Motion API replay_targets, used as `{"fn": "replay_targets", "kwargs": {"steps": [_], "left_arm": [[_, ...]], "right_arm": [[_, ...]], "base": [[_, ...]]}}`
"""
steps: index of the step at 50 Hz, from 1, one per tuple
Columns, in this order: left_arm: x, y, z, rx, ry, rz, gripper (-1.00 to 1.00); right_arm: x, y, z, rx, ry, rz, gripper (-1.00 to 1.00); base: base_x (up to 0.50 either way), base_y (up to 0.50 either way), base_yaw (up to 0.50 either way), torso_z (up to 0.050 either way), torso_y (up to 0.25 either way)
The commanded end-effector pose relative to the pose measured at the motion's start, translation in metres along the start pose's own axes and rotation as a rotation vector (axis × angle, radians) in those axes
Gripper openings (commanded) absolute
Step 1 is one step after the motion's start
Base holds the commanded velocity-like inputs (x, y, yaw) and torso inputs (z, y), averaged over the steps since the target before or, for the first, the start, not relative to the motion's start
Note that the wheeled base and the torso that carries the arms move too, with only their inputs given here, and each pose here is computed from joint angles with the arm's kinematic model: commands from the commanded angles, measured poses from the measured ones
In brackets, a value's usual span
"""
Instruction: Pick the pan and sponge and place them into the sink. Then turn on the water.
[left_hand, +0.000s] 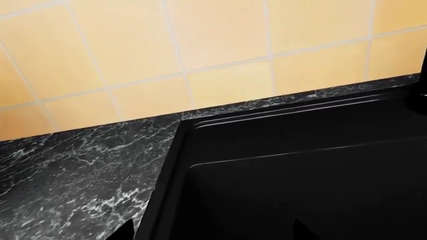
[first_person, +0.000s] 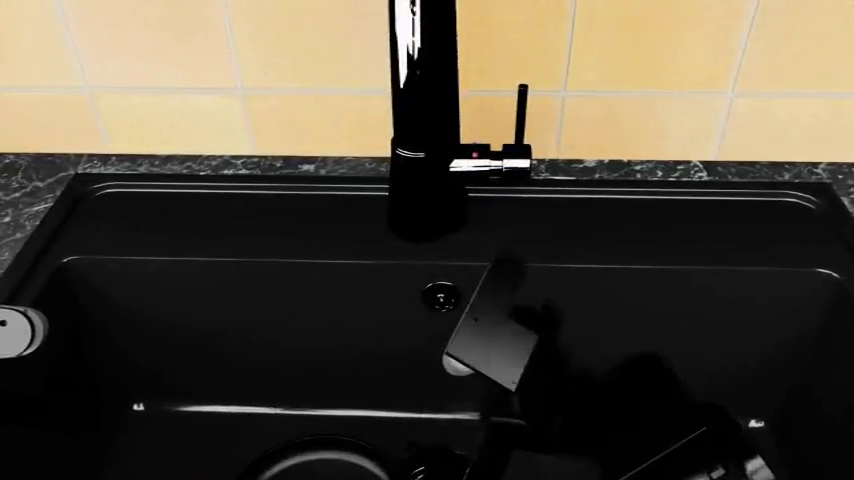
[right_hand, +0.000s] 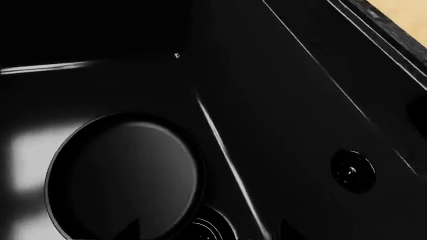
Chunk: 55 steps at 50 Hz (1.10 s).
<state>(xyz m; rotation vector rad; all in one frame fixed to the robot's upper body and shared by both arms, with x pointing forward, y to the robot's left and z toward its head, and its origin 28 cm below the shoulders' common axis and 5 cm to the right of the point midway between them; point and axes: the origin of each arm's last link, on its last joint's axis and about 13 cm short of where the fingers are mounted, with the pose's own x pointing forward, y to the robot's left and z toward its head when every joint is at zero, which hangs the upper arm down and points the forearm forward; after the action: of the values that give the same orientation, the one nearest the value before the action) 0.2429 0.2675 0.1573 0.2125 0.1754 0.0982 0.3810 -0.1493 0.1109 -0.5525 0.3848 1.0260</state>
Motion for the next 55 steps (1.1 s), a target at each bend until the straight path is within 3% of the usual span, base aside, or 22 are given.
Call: {"fn": "replay_targets", "kwargs": {"steps": [1, 15, 22, 23, 31, 43, 49, 55], "left_arm": [[0.003, -0.002, 0.001, -0.020, -0.015, -0.045, 1.00], [0.002, 0.000, 0.001, -0.015, -0.013, -0.043, 1.00], [0.001, 0.002, -0.002, -0.013, -0.009, -0.038, 1.00], [0.001, 0.001, -0.002, -0.012, -0.008, -0.038, 1.00], [0.000, 0.003, 0.000, -0.009, -0.012, -0.031, 1.00], [0.000, 0.002, 0.004, 0.000, -0.017, -0.020, 1.00], [-0.004, 0.009, 0.003, 0.005, -0.018, 0.012, 1.00], [-0.009, 0.015, 0.012, 0.009, -0.023, 0.085, 1.00]], "right_arm": [[-0.037, 0.007, 0.037, -0.062, -0.114, -0.110, 1.00], [-0.080, 0.016, 0.045, -0.031, -0.215, -0.309, 1.00], [-0.098, 0.024, 0.045, 0.103, -0.203, -0.460, 1.00], [-0.100, 0.027, 0.043, 0.196, -0.153, -0.475, 1.00], [-0.106, 0.040, 0.041, 0.212, -0.205, -0.576, 1.00], [-0.122, 0.063, 0.036, 0.444, -0.256, -0.830, 1.00], [-0.129, 0.072, 0.041, 0.501, -0.197, -0.971, 1.00], [-0.136, 0.083, 0.043, 0.521, -0.204, -1.003, 1.00]], "base": [[0.00, 0.00, 0.00, 0.000, 0.000], [0.00, 0.00, 0.00, 0.000, 0.000], [0.00, 0.00, 0.00, 0.000, 0.000], [0.00, 0.00, 0.00, 0.000, 0.000], [0.00, 0.00, 0.00, 0.000, 0.000], [0.00, 0.00, 0.00, 0.000, 0.000], [0.00, 0.00, 0.00, 0.000, 0.000], [0.00, 0.00, 0.00, 0.000, 0.000]]}}
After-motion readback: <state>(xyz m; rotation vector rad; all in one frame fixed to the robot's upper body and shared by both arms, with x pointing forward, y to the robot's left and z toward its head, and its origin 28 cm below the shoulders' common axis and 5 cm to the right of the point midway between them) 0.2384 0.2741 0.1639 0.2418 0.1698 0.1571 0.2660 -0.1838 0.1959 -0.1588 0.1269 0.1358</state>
